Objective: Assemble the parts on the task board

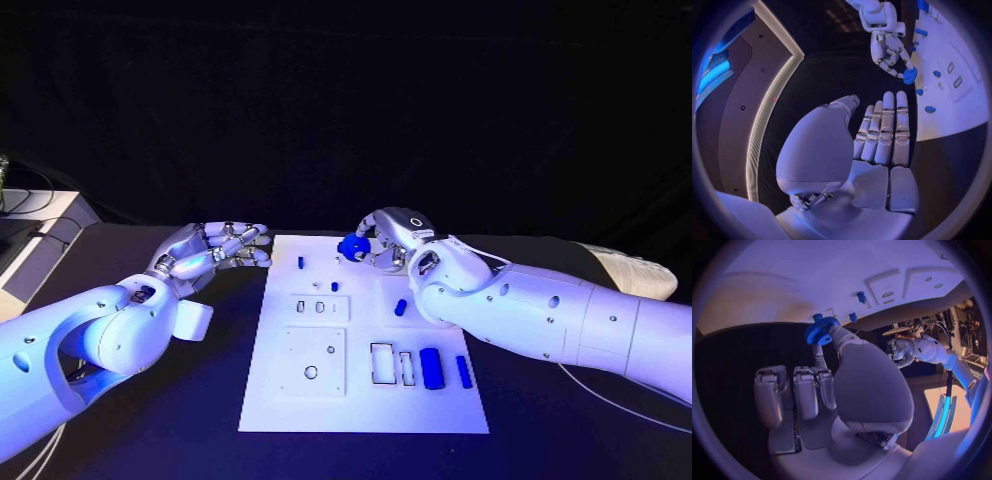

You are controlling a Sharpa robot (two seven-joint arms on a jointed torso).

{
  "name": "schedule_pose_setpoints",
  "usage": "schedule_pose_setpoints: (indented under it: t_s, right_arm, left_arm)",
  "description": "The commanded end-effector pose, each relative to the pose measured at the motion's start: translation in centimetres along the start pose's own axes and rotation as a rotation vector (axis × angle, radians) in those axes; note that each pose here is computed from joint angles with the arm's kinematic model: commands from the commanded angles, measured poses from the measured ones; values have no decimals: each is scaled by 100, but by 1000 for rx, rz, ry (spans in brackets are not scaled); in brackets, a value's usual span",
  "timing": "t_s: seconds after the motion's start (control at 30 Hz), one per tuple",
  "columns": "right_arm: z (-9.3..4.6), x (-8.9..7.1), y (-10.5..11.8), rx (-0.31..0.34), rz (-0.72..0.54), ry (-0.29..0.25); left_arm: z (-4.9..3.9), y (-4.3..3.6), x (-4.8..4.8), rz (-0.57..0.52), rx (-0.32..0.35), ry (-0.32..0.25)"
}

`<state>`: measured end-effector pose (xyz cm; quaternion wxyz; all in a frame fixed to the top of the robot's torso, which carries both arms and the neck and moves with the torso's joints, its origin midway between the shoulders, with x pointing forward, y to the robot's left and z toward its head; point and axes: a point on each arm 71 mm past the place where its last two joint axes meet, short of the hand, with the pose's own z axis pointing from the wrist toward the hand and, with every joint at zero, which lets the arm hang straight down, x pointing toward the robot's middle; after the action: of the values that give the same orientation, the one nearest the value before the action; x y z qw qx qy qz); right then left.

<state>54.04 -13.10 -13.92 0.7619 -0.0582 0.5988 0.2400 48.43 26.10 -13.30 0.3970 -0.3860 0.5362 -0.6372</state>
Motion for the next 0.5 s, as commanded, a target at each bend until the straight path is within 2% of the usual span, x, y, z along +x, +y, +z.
schedule_pose_setpoints:
  t_s: [0.03, 0.3, 0.5]
  right_arm:
    - [22, 28, 55, -38, -48, -35]
    - [55, 214, 134, -43, -56, -2]
    - [62, 284, 198, -52, -52, 11]
  left_arm:
    - [9, -6, 26, -5, 9, 17]
    - [18, -2, 40, -7, 9, 21]
    - [24, 2, 45, -8, 9, 22]
